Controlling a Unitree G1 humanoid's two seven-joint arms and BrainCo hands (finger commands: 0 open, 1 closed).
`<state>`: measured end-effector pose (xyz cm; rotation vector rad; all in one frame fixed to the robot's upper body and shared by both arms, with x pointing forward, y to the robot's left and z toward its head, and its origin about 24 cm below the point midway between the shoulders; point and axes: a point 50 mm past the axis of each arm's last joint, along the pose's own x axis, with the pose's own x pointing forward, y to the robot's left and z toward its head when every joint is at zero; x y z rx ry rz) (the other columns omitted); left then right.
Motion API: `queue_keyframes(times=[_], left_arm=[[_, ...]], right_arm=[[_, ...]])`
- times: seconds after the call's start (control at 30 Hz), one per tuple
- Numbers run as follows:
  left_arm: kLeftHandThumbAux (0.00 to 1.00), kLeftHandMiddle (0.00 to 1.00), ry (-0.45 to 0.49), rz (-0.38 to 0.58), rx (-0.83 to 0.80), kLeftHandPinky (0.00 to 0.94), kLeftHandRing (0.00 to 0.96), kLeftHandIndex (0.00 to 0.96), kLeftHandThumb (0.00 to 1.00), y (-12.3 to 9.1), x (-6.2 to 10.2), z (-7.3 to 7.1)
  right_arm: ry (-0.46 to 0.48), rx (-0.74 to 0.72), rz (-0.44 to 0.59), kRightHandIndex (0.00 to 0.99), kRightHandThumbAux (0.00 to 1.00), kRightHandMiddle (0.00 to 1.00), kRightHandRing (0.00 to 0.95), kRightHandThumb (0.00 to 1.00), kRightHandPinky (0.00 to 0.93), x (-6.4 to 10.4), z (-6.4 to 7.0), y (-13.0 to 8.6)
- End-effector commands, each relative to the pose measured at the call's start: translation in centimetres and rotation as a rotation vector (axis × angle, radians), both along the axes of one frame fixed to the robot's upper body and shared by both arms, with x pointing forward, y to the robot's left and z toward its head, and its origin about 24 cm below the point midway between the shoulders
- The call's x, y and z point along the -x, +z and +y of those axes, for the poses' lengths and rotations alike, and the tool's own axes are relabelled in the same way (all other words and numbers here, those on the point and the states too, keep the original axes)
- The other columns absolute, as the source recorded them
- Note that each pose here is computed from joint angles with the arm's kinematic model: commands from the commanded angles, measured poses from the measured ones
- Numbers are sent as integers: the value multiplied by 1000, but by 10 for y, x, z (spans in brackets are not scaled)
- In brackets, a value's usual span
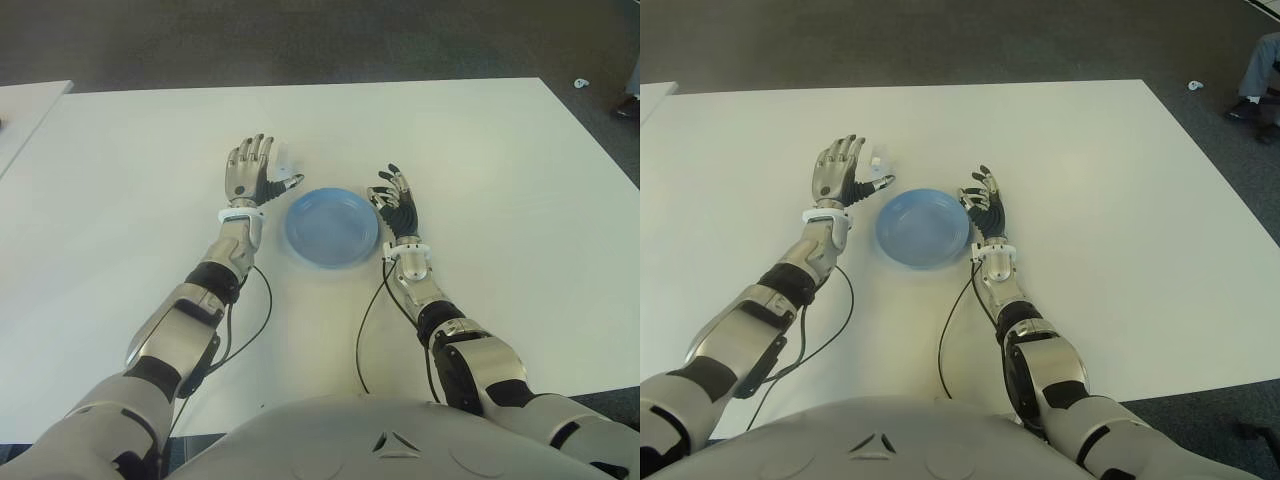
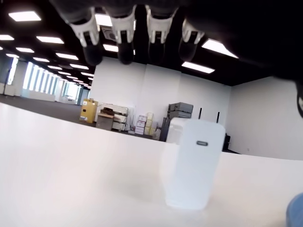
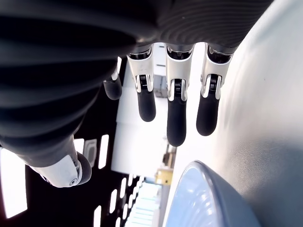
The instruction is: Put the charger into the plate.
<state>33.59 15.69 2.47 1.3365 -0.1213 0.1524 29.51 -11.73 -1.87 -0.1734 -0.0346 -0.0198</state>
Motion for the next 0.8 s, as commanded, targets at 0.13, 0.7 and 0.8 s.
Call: queue_keyframes(times=[0.13, 0.7, 0.8], left_arm=[[325, 0, -19, -19, 7, 0, 0, 0, 285, 2, -3, -3], [290, 0, -1, -12, 37, 11, 0, 0, 347, 10, -15, -5], [285, 0, 0, 0, 52, 33, 0, 0, 373, 11, -18, -6]], right_arm=[[-27, 30, 301, 0, 610, 196, 305, 0, 324, 49, -7, -58], [-13, 26, 309, 0, 615, 183, 292, 0, 338, 48, -8, -59], [-12, 29, 309, 0, 617, 171, 282, 0, 340, 48, -8, -59]])
